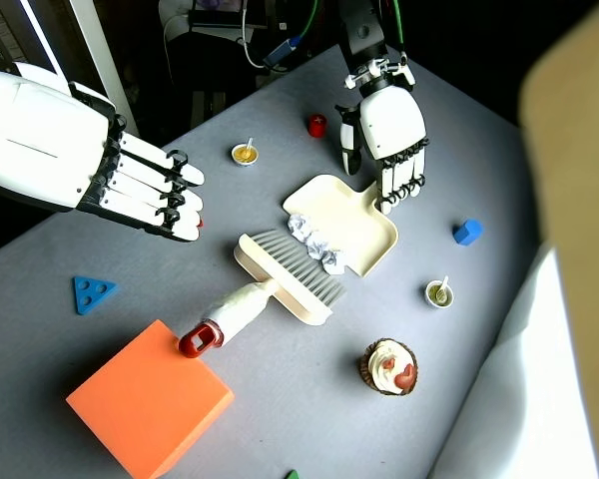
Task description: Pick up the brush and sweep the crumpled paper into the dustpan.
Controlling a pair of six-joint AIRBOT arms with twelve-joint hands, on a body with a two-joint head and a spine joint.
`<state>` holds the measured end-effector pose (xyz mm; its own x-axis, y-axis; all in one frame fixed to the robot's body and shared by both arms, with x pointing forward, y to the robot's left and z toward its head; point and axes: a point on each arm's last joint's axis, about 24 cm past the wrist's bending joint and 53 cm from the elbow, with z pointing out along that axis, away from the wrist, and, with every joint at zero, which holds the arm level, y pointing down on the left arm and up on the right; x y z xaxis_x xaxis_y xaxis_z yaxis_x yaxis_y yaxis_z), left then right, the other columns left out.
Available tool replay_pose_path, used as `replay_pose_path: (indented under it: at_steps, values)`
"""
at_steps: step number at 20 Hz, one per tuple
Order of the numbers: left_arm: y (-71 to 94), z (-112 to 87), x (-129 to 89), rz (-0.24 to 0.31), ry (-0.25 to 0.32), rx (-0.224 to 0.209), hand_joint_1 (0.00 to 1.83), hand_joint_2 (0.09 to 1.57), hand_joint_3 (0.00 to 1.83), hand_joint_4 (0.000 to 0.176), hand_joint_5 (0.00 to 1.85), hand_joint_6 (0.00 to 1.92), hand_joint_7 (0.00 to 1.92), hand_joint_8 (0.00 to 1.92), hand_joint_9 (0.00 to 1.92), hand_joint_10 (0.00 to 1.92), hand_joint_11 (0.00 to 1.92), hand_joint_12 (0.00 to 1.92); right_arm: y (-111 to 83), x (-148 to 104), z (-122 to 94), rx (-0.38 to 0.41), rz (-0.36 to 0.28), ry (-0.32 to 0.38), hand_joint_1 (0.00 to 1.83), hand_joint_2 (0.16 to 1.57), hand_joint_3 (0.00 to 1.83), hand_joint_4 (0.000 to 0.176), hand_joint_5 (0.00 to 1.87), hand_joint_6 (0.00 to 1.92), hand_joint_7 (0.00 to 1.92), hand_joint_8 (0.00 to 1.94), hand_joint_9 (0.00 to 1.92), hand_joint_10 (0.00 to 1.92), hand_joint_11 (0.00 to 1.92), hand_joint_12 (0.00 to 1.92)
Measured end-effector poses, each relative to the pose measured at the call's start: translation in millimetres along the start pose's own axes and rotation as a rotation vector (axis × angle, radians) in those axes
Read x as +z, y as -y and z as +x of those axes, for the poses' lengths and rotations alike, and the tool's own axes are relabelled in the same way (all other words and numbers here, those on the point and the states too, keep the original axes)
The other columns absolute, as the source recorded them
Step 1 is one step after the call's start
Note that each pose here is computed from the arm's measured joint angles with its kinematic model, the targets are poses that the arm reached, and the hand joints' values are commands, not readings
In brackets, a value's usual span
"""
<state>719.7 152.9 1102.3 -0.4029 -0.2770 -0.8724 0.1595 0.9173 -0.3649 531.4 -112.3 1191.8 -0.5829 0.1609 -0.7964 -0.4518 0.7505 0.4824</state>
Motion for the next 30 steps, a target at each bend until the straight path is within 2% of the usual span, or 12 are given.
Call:
replay_pose_path:
  at_steps: [4,17,18,19,21,22,23,25,26,28,29,30]
  values:
    - [0.2,-0.1,0.4,-0.001,0.002,0.0,1.12,1.09,0.0,0.0,0.73,0.0,0.76,0.0,0.73,0.0,0.36,0.68,0.0,0.0,0.0,0.0,0.0,0.0,0.0,1.03,0.0,0.0,0.06,0.0,0.11,0.01,0.11,0.01,0.07,0.01]
    - [0.7,-0.3,0.4,0.001,0.002,0.002,1.28,1.08,0.0,0.0,0.84,0.0,0.91,0.01,0.88,0.01,0.43,0.77,0.0,0.0,0.1,0.0,0.0,0.0,0.0,1.04,0.0,0.0,0.07,0.01,0.1,0.01,0.11,0.01,0.06,0.01]
    - [0.7,-0.3,0.4,0.001,0.002,0.002,1.28,1.04,0.0,0.0,1.0,0.68,1.38,0.0,0.93,0.03,0.48,0.8,0.0,0.0,0.1,0.0,0.0,0.0,0.0,1.03,0.0,0.0,0.07,0.01,0.1,0.01,0.11,0.01,0.06,0.01]
    - [0.7,-0.3,0.4,0.001,0.002,0.003,1.36,1.06,0.04,0.0,0.9,0.96,1.23,0.44,0.92,0.97,0.39,1.08,0.0,0.0,0.1,0.0,0.0,0.0,0.0,1.04,0.0,0.0,0.07,0.0,0.1,0.0,0.1,0.0,0.06,0.01]
    - [1.6,-4.6,0.6,0.0,0.014,-0.003,1.37,1.14,0.0,0.0,0.78,1.18,1.04,0.8,0.84,1.34,0.39,1.05,0.0,0.0,0.1,0.0,0.0,0.0,0.0,1.04,0.0,0.0,0.03,0.0,0.06,0.0,0.06,0.0,0.01,0.0]
    - [1.6,-4.8,0.6,0.0,0.014,-0.004,1.37,1.13,0.0,0.0,0.79,1.16,1.05,0.78,0.86,1.33,0.4,1.06,0.0,0.0,0.1,0.0,0.0,0.0,0.0,1.04,0.0,0.0,0.05,0.01,0.08,0.01,0.09,0.01,0.04,0.01]
    - [1.1,-3.4,0.3,-0.002,0.012,-0.002,1.38,1.09,0.0,0.0,0.96,0.86,1.1,0.75,0.92,1.27,0.47,1.09,0.0,0.0,0.0,0.0,0.0,0.0,0.0,1.04,0.0,0.0,0.04,0.0,0.07,0.0,0.08,0.0,0.03,0.01]
    - [0.8,-3.4,0.3,-0.003,0.014,-0.019,1.38,1.08,0.0,0.0,1.05,0.69,1.09,0.8,0.92,1.27,0.48,1.11,0.0,0.0,0.1,0.0,0.0,0.0,0.0,1.04,0.0,0.0,0.06,0.01,0.08,0.01,0.09,0.01,0.05,0.01]
    - [0.9,-4.2,0.3,-0.003,0.017,-0.013,1.29,1.08,0.0,0.0,1.1,0.6,1.05,1.02,0.89,0.91,0.51,1.1,0.0,0.0,0.1,0.0,0.0,0.0,0.0,1.04,0.0,0.0,0.06,0.01,0.08,0.0,0.09,0.0,0.04,0.01]
    - [0.4,-5.8,0.2,-0.004,0.023,-0.008,1.25,1.09,0.0,0.0,1.07,0.68,1.0,1.11,0.9,0.73,0.48,1.12,0.0,0.0,0.1,0.0,0.0,0.0,0.0,1.04,0.0,0.0,0.07,0.01,0.09,0.01,0.1,0.01,0.06,0.02]
    - [0.4,-6.1,0.2,-0.004,0.025,-0.007,1.36,1.08,0.01,0.0,1.1,0.55,1.05,0.94,0.9,1.2,0.47,1.13,0.0,0.0,0.1,0.0,0.0,0.0,0.0,1.04,0.0,0.0,0.07,0.01,0.1,0.01,0.11,0.01,0.06,0.01]
    - [0.4,-6.1,0.2,-0.004,0.025,-0.007,1.38,1.08,0.0,0.0,1.1,0.56,1.07,0.87,0.91,1.28,0.47,1.13,0.0,0.0,0.1,0.0,0.0,0.0,0.0,1.04,0.0,0.0,0.08,0.01,0.11,0.01,0.12,0.01,0.06,0.02]
